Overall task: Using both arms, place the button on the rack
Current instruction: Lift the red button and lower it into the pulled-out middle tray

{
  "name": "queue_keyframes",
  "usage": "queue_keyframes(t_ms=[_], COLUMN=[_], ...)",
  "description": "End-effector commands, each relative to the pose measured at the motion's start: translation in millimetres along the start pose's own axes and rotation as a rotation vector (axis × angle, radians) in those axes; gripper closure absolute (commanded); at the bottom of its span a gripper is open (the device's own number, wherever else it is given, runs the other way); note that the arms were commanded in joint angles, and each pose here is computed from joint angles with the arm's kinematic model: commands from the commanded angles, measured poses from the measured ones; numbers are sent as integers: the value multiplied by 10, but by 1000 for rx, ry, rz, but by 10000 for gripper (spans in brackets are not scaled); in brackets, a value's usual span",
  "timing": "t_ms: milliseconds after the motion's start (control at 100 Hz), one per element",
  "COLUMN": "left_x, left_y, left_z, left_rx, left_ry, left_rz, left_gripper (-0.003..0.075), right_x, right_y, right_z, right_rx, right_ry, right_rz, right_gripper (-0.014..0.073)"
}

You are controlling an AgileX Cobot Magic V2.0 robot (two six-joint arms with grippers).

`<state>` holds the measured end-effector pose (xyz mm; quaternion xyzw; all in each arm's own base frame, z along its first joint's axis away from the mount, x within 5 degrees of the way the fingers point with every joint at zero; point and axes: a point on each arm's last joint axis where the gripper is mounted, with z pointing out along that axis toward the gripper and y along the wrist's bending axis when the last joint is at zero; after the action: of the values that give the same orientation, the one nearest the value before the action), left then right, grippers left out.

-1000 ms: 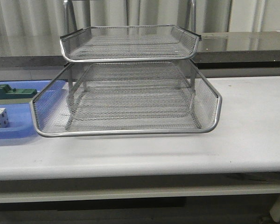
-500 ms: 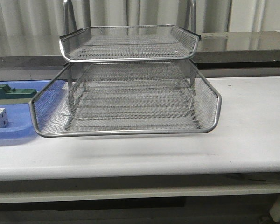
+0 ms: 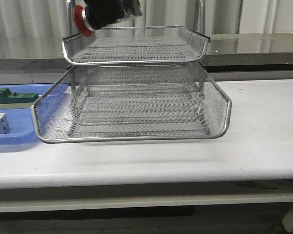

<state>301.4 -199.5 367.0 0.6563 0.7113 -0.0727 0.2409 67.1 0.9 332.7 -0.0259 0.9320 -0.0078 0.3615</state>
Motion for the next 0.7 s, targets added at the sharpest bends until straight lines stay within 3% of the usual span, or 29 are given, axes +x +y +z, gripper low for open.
queue_keyframes(t_ms=[0, 390, 690], left_x=[-91, -34, -128], left_y=[28, 229, 145], left_z=[-84, 611, 746], left_rx=[-66, -5, 15], left_ry=[-63, -5, 11], left_rz=[9, -28, 12], left_gripper=[566, 566, 559], right_x=[-104, -104, -104], right_y=[-11, -11, -11], right_z=[-74, -74, -74], right_rx=[8, 8, 8], right_ry=[-77, -77, -77], right_rz=[0, 0, 0], right_gripper=[666, 666, 666])
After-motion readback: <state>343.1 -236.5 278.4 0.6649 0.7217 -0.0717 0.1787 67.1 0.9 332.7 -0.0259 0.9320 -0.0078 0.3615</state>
